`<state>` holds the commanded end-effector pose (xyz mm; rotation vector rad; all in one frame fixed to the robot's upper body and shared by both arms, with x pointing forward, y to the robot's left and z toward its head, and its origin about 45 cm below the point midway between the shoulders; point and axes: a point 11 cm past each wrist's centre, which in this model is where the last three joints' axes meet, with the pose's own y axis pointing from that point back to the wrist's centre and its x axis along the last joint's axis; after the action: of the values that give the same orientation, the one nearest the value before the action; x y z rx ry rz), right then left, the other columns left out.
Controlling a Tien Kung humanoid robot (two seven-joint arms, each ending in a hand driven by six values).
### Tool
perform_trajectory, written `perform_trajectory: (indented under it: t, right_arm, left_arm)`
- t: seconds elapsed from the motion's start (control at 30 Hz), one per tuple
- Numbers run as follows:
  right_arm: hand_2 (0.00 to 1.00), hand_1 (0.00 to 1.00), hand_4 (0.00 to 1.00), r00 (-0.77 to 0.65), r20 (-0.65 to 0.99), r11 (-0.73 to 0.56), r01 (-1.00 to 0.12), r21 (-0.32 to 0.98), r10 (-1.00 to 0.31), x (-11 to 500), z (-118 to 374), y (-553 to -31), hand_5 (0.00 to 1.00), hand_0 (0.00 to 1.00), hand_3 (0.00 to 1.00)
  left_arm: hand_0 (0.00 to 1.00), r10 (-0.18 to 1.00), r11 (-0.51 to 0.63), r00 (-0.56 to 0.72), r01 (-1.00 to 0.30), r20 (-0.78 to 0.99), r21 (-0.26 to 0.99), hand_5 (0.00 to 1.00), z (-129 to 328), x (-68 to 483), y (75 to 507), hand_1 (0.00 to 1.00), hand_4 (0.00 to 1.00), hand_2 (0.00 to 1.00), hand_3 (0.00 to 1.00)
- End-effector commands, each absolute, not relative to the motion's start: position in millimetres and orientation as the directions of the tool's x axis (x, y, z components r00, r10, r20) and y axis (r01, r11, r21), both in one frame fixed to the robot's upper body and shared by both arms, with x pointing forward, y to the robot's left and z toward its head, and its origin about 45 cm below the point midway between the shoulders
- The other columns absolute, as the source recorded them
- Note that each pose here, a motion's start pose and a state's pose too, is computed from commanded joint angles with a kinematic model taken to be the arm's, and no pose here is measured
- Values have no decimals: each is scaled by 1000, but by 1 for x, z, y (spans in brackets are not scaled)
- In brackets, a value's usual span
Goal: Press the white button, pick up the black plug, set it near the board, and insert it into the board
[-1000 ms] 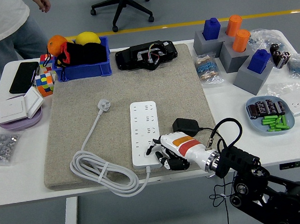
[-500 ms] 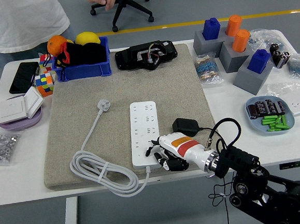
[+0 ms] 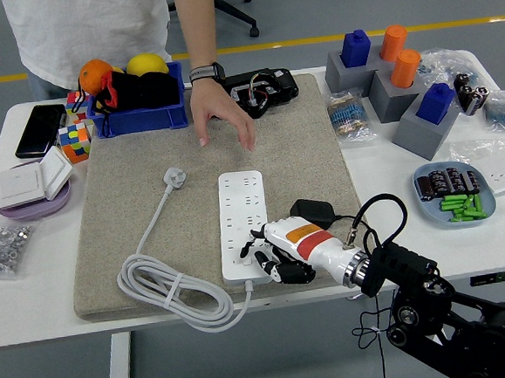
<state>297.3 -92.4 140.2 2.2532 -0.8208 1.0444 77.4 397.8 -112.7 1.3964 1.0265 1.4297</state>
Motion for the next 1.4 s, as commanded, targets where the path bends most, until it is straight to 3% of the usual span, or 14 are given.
perform_trajectory:
  t: [0.73,1.13,1.17,1.33,1.37,1.4]
  right_arm:
    - [63,2,350,536,800,-666,-705,246,-272,297,117,-100,2,2,570]
    - [63,2,352,452,795,-690,-722,58,-406,302,176,-93,2,2,570]
    - [84,2,310,434,796,-685,-728,33,-423,304,179,-95,2,2,573]
    - [84,2,310,390,793,-610,-792,29,-468,317,174,-119,2,2,573]
    - [367,337,616,386,793,-592,-805,39,-472,320,171,-126,2,381,617]
    - [367,337,616,383,792,-583,-811,43,-475,321,169,-129,2,381,617]
  left_arm:
    - [466,958,-285,-5,-37,285,958,265,-113,78,397,496,594,512,579]
    - [466,958,-288,-7,-37,288,957,264,-113,78,398,496,594,512,579]
    - [466,958,-288,-8,-37,288,957,263,-113,77,398,496,593,512,579]
    - [466,958,-287,-10,-39,286,957,263,-113,78,397,496,593,512,579]
    - [466,958,-286,-10,-39,286,957,263,-113,78,397,496,593,512,577]
    - [466,958,-286,-11,-39,286,957,263,-113,78,397,496,593,512,577]
